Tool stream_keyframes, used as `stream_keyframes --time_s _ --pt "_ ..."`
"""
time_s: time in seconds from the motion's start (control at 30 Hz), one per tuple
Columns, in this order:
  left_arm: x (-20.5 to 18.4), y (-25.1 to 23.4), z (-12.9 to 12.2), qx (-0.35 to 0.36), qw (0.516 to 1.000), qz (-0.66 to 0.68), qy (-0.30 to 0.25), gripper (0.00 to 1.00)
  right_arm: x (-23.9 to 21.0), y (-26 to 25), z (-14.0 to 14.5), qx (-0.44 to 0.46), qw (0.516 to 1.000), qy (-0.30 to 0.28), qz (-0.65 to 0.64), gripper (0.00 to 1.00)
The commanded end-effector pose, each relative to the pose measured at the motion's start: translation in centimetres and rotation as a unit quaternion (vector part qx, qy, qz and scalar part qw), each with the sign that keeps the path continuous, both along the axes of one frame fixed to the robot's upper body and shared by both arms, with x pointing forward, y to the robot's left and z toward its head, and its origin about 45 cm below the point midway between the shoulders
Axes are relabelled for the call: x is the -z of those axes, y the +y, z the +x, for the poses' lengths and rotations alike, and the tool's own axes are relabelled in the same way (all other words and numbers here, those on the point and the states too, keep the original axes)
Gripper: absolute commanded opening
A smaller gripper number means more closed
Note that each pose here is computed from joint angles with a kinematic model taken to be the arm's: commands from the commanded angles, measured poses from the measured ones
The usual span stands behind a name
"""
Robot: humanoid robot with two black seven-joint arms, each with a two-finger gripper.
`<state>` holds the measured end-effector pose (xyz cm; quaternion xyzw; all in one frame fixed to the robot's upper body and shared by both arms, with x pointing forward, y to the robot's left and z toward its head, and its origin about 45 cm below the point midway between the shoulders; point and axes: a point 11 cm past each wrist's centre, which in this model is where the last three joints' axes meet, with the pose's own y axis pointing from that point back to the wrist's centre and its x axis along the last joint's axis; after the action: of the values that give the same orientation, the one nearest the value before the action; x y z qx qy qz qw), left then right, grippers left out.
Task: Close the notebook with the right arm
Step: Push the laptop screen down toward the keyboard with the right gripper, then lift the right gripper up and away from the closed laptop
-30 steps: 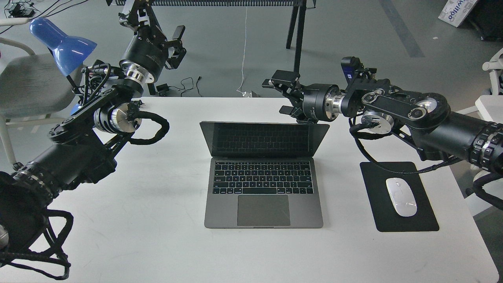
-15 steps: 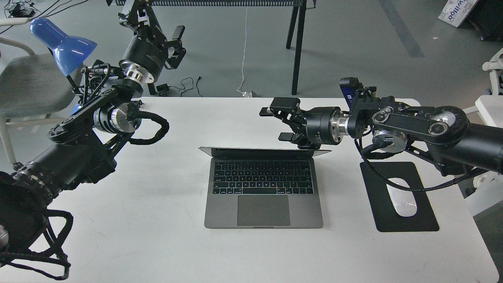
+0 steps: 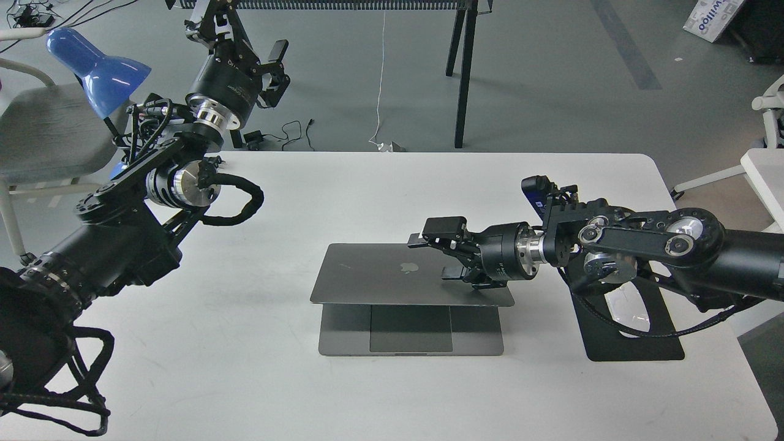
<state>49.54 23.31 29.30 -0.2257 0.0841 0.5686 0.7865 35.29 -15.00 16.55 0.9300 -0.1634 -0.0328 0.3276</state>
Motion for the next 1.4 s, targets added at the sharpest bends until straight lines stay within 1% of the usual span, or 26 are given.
stream_keyframes --time_s 0.0,0.3,0.8,0.9,1.07,1.13,1.23,1.3,1.37 --pt "0.0 0.0 0.0 0.000 1.000 0.000 0.000 1.00 1.7 0.2 -1.4 -0.018 1.000 0.011 -0.013 1.00" --pt "-0.1 0.0 0.0 0.000 1.000 0.000 -0.001 1.00 5.8 -0.3 -4.8 -0.048 0.997 0.042 -0.047 1.00" --pt "-0.1 0.0 0.0 0.000 1.000 0.000 -0.001 1.00 6.7 -0.3 -5.7 -0.045 0.996 0.054 -0.046 1.00" --pt "0.0 0.0 0.0 0.000 1.000 0.000 0.000 1.00 5.4 0.1 -4.5 -0.039 0.998 0.039 -0.036 1.00" --pt "-0.1 0.0 0.0 0.000 1.000 0.000 -0.001 1.00 -0.5 1.1 0.5 -0.012 0.999 -0.038 0.006 1.00" --pt "0.0 0.0 0.0 0.000 1.000 0.000 0.000 1.00 -3.9 1.3 2.9 0.008 0.997 -0.076 0.032 1.00" --pt "0.0 0.0 0.0 0.000 1.000 0.000 0.000 1.00 -8.7 1.2 5.6 0.038 0.988 -0.124 0.078 1.00" --pt "-0.1 0.0 0.0 0.000 1.000 0.000 -0.001 1.00 -12.8 0.2 8.0 0.078 0.976 -0.164 0.121 1.00" --pt "0.0 0.0 0.0 0.000 1.000 0.000 0.000 1.00 -15.6 -1.0 9.9 0.114 0.963 -0.192 0.152 1.00"
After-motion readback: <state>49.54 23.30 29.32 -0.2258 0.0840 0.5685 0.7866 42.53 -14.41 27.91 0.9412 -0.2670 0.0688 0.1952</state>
